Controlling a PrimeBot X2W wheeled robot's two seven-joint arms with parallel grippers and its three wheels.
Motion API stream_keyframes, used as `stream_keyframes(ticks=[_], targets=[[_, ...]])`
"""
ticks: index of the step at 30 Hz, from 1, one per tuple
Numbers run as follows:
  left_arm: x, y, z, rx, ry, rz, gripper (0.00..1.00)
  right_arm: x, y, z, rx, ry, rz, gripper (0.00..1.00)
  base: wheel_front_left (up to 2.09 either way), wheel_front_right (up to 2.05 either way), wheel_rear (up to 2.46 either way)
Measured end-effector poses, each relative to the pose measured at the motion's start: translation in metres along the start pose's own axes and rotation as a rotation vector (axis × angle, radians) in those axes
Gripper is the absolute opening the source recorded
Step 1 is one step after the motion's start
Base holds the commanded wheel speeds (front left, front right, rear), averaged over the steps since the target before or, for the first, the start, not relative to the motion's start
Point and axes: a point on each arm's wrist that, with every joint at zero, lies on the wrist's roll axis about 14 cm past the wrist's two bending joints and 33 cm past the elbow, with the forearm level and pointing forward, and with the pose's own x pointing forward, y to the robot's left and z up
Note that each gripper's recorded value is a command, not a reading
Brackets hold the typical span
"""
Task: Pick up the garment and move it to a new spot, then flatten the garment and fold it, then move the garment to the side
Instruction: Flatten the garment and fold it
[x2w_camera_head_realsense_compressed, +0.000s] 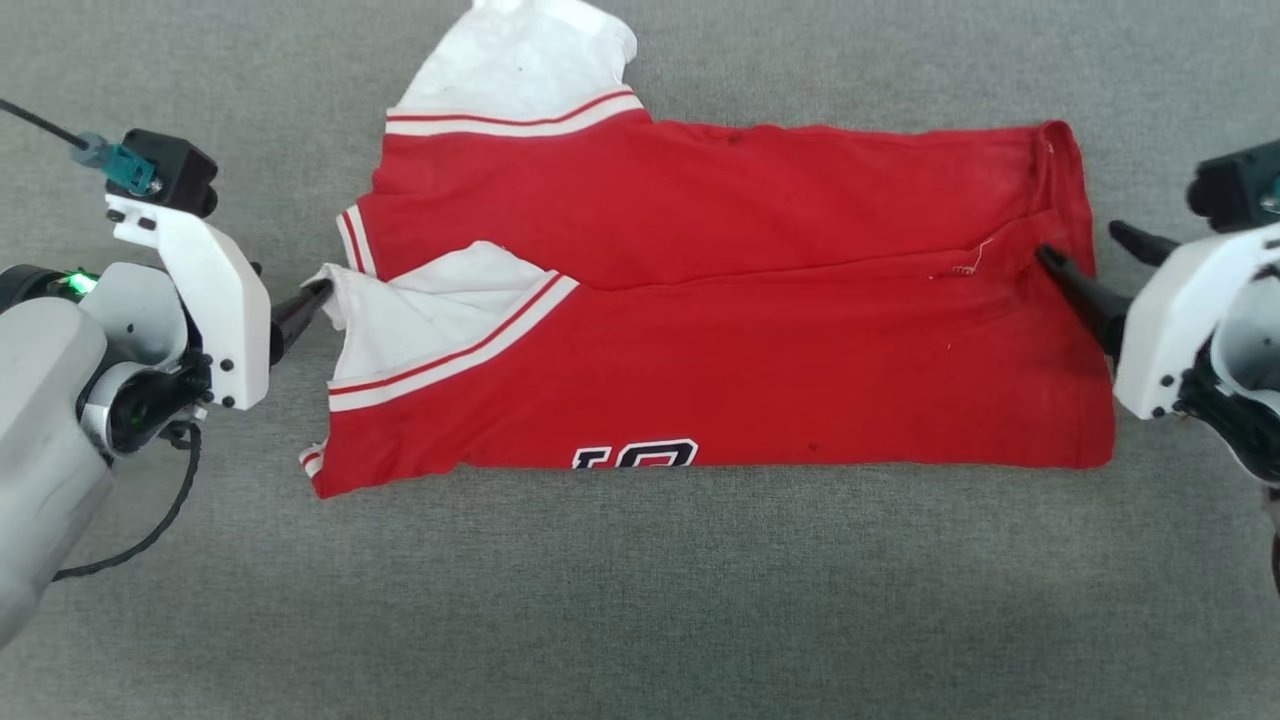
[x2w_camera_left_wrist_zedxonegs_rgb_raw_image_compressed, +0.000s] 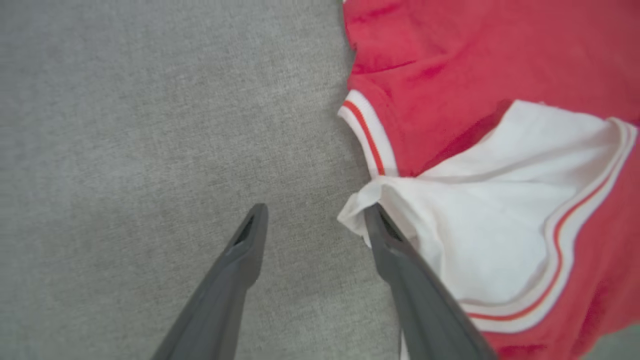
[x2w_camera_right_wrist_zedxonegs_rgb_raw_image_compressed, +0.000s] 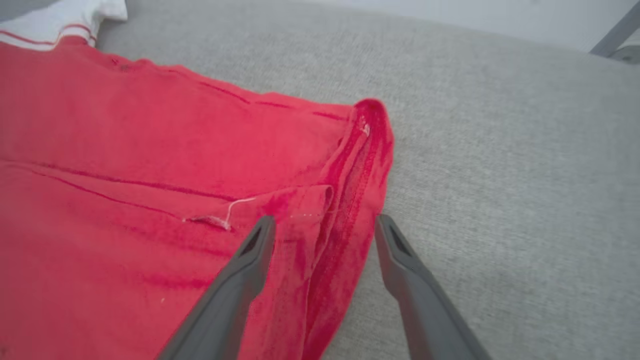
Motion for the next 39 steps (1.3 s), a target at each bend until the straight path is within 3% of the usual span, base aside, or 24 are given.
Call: stream_keyframes(ticks=[12,24,29,34,35,36,39], targets=[[-0.044,-0.031,-0.015,-0.029,0.022,-0.022,1.00,-0.044,0.001,0.040,0.027,-0.320,-0.041,1.00,0.00,0.00,0.00],[-0.045,-0.054,-0.056,-0.086,0.131,-0.036,1.00,-0.112,-0.012,0.070,0.055,-0.660,-0.207,1.00,0.00,0.00,0.00],[-0.030,-0.050,-0.071,-0.133,0.191,-0.016,1.00,-0.127,-0.016,0.059,0.089,-0.679,-0.263,1.00,0.00,0.00,0.00],[-0.019,-0.050,-0.081,-0.160,0.251,-0.013,1.00,-0.130,-0.016,0.033,0.126,-0.599,-0.285,1.00,0.00,0.00,0.00],[-0.018,-0.051,-0.083,-0.155,0.266,-0.022,0.56,-0.130,-0.017,0.028,0.130,-0.577,-0.287,1.00,0.00,0.00,0.00],[-0.016,-0.053,-0.084,-0.151,0.271,-0.031,0.04,-0.129,-0.017,0.023,0.137,-0.555,-0.287,1.00,0.00,0.00,0.00],[-0.015,-0.053,-0.086,-0.149,0.282,-0.043,0.00,-0.121,-0.013,0.004,0.183,-0.467,-0.269,1.00,0.00,0.00,0.00]])
